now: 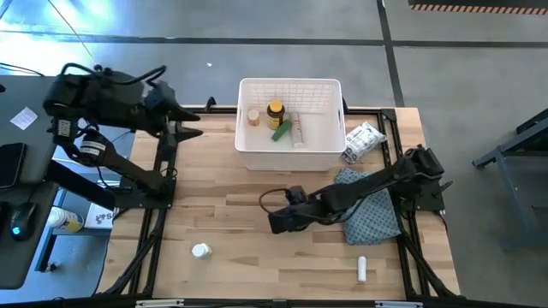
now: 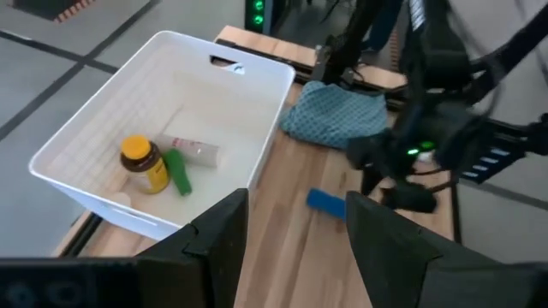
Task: Pick & place medical supplies in basket/bin
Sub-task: Put the blue bandage into the white bin
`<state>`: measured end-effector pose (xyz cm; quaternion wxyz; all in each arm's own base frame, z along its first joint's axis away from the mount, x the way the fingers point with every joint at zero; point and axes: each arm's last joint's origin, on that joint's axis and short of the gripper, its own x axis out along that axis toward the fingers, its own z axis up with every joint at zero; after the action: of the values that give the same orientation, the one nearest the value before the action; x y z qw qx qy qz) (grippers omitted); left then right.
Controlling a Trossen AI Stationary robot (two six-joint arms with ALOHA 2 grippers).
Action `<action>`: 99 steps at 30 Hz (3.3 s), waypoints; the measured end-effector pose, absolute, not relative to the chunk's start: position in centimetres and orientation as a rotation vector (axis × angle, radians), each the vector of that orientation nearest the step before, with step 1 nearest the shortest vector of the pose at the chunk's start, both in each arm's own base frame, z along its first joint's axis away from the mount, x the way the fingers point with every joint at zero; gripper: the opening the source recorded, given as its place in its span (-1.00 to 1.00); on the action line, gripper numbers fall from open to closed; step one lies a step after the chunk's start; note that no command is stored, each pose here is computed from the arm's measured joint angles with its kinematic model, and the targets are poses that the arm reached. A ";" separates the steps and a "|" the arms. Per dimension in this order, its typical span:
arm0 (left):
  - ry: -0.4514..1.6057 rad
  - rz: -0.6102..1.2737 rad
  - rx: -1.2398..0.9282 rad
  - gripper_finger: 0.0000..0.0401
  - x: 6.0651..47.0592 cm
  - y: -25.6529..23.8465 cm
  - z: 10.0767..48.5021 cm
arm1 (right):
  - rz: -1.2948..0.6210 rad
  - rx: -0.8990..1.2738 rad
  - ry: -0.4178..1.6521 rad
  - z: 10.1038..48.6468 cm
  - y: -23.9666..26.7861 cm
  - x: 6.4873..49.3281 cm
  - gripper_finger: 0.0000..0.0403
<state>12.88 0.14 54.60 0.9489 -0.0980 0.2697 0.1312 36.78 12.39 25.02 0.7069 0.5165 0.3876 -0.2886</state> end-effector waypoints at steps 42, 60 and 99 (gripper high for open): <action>0.521 0.226 -0.269 0.13 11.6 -0.1 54.9 | -0.996 1.130 1.152 15.5 9.0 38.8 0.29; 0.519 0.233 -0.290 0.13 11.6 -0.1 54.9 | -0.991 1.102 1.142 15.5 8.9 38.8 -0.33; 0.593 0.498 -0.133 0.13 20.8 0.3 52.7 | -0.777 0.947 0.510 35.2 -15.7 28.5 -0.38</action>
<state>20.83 0.27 52.69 0.9238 -0.0647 0.2891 0.2427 28.49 -15.65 35.19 0.7879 0.4394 0.2368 -0.3606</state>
